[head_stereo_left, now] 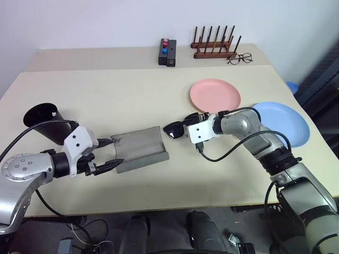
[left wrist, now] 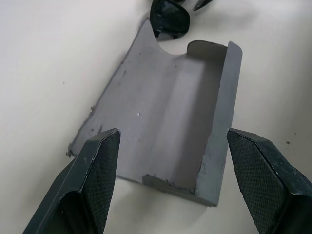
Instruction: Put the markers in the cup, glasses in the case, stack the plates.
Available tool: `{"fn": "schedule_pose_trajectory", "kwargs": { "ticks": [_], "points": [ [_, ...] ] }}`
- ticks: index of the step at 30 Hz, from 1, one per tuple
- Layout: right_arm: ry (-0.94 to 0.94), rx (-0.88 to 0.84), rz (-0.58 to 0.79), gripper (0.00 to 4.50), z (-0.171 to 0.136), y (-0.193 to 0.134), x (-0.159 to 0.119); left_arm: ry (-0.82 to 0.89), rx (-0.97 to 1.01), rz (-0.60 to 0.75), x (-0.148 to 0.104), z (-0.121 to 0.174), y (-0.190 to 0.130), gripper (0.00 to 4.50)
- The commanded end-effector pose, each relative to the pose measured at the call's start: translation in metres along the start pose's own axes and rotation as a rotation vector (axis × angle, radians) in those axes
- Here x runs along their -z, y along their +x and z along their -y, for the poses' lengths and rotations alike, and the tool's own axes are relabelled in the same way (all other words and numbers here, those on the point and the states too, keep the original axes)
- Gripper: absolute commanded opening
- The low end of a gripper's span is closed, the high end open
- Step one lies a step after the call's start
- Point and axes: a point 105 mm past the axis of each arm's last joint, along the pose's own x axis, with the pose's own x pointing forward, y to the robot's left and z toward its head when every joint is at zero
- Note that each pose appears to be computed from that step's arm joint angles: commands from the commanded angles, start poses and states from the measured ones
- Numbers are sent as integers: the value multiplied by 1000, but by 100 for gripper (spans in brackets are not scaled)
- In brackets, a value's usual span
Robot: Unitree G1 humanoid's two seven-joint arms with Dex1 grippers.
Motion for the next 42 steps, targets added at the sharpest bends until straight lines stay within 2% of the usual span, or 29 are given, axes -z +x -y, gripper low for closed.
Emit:
{"fn": "schedule_pose_trajectory", "kwargs": {
  "ticks": [1, 6, 14, 21, 36, 42],
  "points": [
    [-8, -8, 26, 277, 29, -7, -8, 33, 9, 18, -5, 0, 1, 357],
    [9, -45, 30, 277, 47, 6, -7, 34, 12, 21, -2, -1, 2, 357],
    [-25, -183, 2, 277, 39, 22, -1, 25, 3, 23, 5, 3, 0, 357],
    [-26, -287, -50, 277, 28, 23, 11, 24, -8, 23, 4, 5, -3, 357],
    [-16, -316, -70, 277, 43, 1, 15, 26, -2, 25, -1, 7, -1, 357],
    [-13, -285, -85, 277, 46, 5, 17, 26, 2, 28, -2, 7, 1, 357]
  ]
}}
